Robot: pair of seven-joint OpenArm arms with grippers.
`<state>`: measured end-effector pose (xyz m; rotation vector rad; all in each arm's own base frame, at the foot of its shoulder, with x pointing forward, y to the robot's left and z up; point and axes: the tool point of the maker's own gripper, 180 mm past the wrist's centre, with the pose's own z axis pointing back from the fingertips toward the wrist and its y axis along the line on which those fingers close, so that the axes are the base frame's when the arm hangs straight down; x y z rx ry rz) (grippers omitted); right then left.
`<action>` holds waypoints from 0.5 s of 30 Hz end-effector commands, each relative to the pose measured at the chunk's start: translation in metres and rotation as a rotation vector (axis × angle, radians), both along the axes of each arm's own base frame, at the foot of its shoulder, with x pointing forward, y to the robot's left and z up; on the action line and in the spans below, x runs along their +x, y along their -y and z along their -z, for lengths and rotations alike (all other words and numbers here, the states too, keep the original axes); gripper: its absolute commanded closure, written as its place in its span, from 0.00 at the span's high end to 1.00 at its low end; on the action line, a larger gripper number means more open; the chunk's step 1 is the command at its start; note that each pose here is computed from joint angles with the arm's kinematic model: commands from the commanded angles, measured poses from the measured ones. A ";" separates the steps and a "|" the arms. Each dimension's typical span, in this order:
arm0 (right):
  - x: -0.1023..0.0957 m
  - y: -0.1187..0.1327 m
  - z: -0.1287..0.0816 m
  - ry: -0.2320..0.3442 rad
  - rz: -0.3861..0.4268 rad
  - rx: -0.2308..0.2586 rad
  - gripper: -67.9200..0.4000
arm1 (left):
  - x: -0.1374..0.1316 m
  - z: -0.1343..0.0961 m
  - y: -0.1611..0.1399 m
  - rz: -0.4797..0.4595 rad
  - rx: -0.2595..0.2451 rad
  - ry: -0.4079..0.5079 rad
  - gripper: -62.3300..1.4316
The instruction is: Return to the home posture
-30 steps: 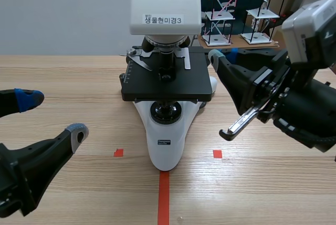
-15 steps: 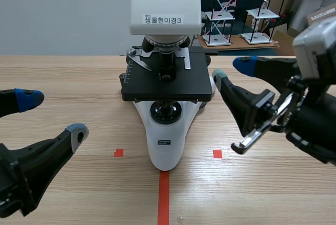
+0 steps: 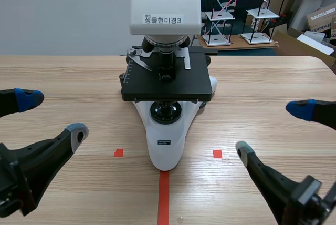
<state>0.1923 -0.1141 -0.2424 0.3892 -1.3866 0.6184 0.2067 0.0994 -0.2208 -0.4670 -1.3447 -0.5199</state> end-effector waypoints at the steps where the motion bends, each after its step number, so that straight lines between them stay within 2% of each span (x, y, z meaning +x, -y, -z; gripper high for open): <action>1: 0.001 0.002 -0.013 0.038 -0.004 0.025 0.99 | 0.000 -0.007 0.004 0.006 -0.022 0.018 0.93; 7: -0.010 0.021 -0.023 0.068 0.024 0.032 0.99 | 0.000 -0.007 0.004 0.006 -0.022 0.018 0.93; 15: -0.007 0.034 -0.032 0.088 0.058 0.038 0.99 | 0.000 -0.007 0.004 0.006 -0.022 0.018 0.93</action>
